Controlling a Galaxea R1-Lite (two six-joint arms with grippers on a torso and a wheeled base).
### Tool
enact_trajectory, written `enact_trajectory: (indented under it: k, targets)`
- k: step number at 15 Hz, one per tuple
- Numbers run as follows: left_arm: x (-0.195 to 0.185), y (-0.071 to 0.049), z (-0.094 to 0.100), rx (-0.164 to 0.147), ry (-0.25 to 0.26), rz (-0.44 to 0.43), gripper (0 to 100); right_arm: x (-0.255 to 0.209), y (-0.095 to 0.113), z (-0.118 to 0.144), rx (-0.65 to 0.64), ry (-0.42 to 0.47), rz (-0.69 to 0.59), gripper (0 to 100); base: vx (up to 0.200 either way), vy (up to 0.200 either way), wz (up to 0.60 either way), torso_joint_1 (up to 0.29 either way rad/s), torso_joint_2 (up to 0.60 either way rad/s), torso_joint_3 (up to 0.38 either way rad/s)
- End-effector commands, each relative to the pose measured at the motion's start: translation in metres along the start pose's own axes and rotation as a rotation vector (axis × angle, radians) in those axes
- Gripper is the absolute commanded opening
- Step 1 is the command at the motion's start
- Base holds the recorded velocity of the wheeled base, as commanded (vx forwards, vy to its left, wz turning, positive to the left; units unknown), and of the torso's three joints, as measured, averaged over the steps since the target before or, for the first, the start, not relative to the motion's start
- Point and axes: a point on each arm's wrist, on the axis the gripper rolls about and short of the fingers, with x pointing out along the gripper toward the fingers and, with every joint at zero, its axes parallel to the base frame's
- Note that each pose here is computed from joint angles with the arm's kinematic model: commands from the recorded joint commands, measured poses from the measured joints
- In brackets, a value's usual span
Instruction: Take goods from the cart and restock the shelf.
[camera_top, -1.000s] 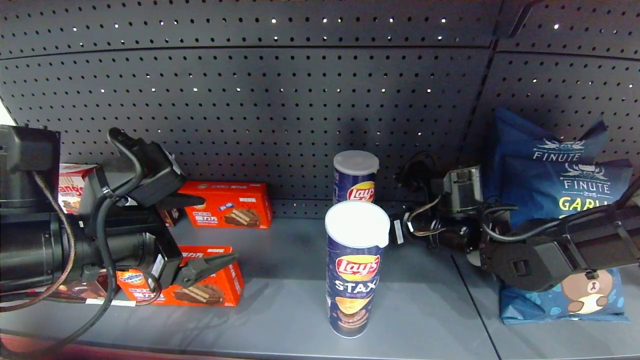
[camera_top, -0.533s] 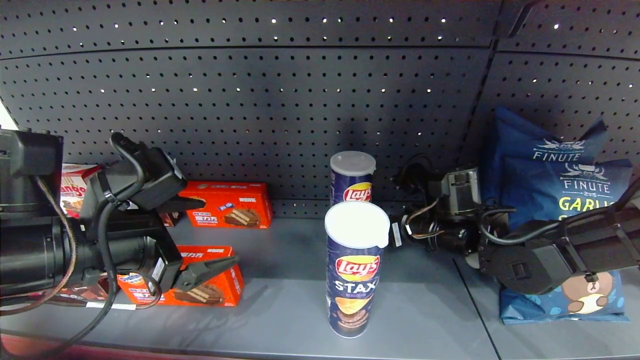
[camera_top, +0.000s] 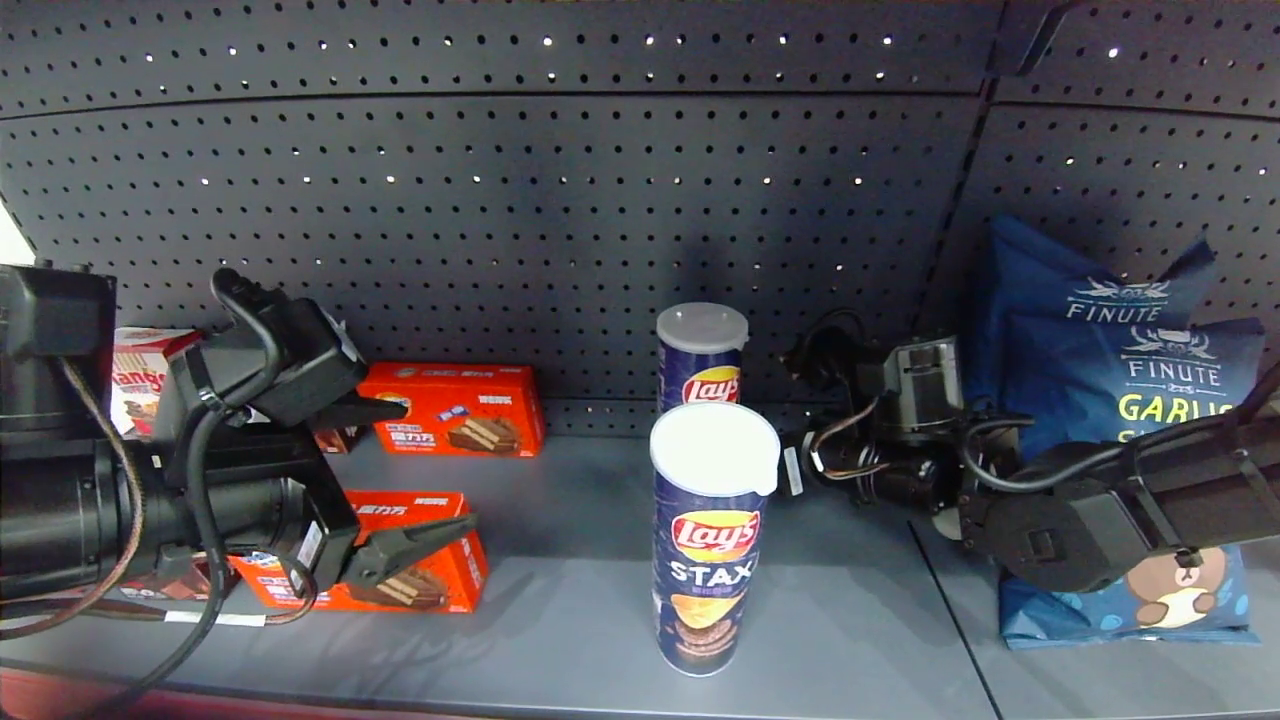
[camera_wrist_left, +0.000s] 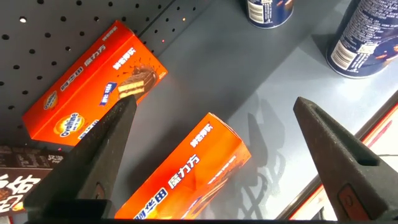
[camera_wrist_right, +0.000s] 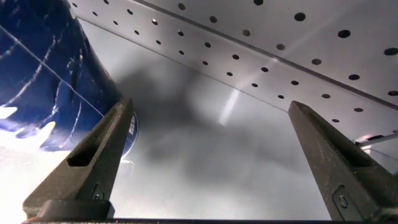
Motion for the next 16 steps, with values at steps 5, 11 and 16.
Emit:
enact_trajectory:
  k: [5, 11, 16]
  targets:
    - [-0.032, -0.002, 0.012, 0.022, -0.094, 0.062, 100, -0.067, -0.015, 0.049, 0.042, -0.19, -0.016, 100, 0.0, 0.0, 0.0, 0.0, 0.0, 0.0]
    - [-0.118, -0.008, 0.005, -0.078, -0.245, 0.343, 100, -0.185, -0.053, 0.054, 0.085, -0.385, -0.06, 100, 0.0, 0.0, 0.0, 0.0, 0.0, 0.0]
    - [-0.155, -0.066, -0.053, -0.101, -0.283, 0.44, 100, -0.247, -0.085, -0.002, 0.105, -0.402, -0.207, 100, 0.0, 0.0, 0.0, 0.0, 0.0, 0.0]
